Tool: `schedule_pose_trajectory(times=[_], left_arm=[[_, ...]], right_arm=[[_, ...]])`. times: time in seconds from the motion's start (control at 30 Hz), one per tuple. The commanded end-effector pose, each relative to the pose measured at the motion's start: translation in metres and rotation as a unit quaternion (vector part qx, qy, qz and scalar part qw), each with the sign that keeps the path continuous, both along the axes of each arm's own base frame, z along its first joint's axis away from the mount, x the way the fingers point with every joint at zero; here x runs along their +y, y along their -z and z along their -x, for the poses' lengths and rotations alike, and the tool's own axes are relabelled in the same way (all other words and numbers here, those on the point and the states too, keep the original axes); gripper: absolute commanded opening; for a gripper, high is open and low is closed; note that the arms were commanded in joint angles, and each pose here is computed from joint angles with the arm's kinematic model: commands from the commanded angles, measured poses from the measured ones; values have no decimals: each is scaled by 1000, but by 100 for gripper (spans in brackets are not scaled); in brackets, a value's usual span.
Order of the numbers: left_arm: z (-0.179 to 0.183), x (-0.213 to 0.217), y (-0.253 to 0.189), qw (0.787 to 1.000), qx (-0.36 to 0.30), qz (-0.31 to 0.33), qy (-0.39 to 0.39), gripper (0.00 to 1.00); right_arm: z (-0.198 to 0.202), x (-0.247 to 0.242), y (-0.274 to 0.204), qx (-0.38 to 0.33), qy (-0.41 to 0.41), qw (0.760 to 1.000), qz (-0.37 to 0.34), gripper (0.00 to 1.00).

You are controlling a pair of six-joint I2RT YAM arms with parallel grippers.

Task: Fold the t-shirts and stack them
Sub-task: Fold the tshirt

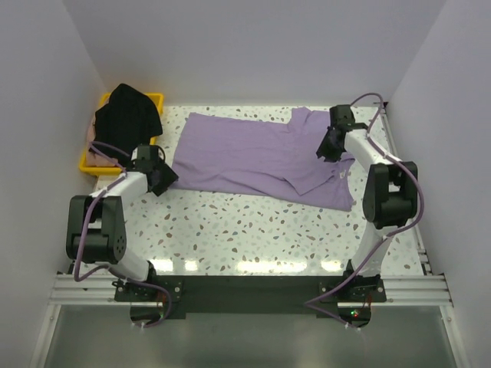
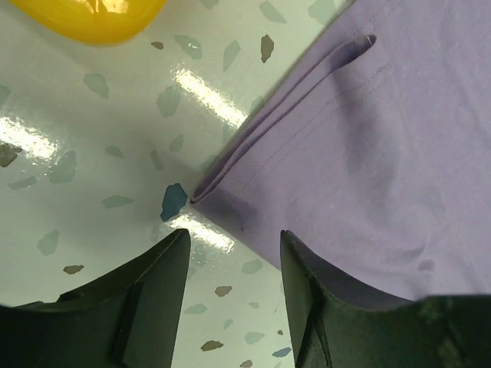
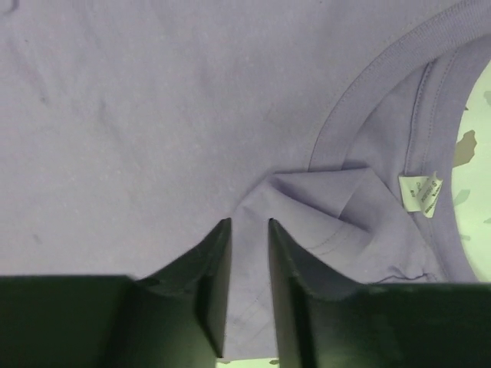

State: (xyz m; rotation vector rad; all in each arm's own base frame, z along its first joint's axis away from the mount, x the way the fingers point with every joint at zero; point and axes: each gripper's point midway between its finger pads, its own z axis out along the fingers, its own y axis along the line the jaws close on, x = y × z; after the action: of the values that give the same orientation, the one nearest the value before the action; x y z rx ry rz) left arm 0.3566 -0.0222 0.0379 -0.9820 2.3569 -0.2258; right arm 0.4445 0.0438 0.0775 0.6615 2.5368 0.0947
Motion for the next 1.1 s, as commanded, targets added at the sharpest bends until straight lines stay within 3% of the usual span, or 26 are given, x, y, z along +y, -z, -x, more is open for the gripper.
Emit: schedule_pose_trajectory(times=[0.0, 0.13, 0.43, 0.63, 0.87, 1.07], left_arm=[[-8, 1, 1, 1000, -9, -1, -9, 55], [-10, 2, 7, 1000, -5, -3, -15, 55], [-15, 9, 15, 999, 4, -15, -34, 45], [-19, 10, 21, 999, 11, -18, -37, 32], [-17, 14, 29, 999, 24, -29, -37, 18], [-17, 14, 32, 999, 27, -29, -37, 17]], right_arm=[[-6, -4, -26, -23, 0, 1000, -7, 32], [16, -4, -33, -28, 6, 999, -15, 49], [110, -19, -5, 29, 67, 997, -7, 52], [162, -26, 25, 51, 112, 992, -5, 53], [169, -44, 44, 62, 139, 988, 7, 56], [163, -63, 51, 49, 164, 985, -5, 59]])
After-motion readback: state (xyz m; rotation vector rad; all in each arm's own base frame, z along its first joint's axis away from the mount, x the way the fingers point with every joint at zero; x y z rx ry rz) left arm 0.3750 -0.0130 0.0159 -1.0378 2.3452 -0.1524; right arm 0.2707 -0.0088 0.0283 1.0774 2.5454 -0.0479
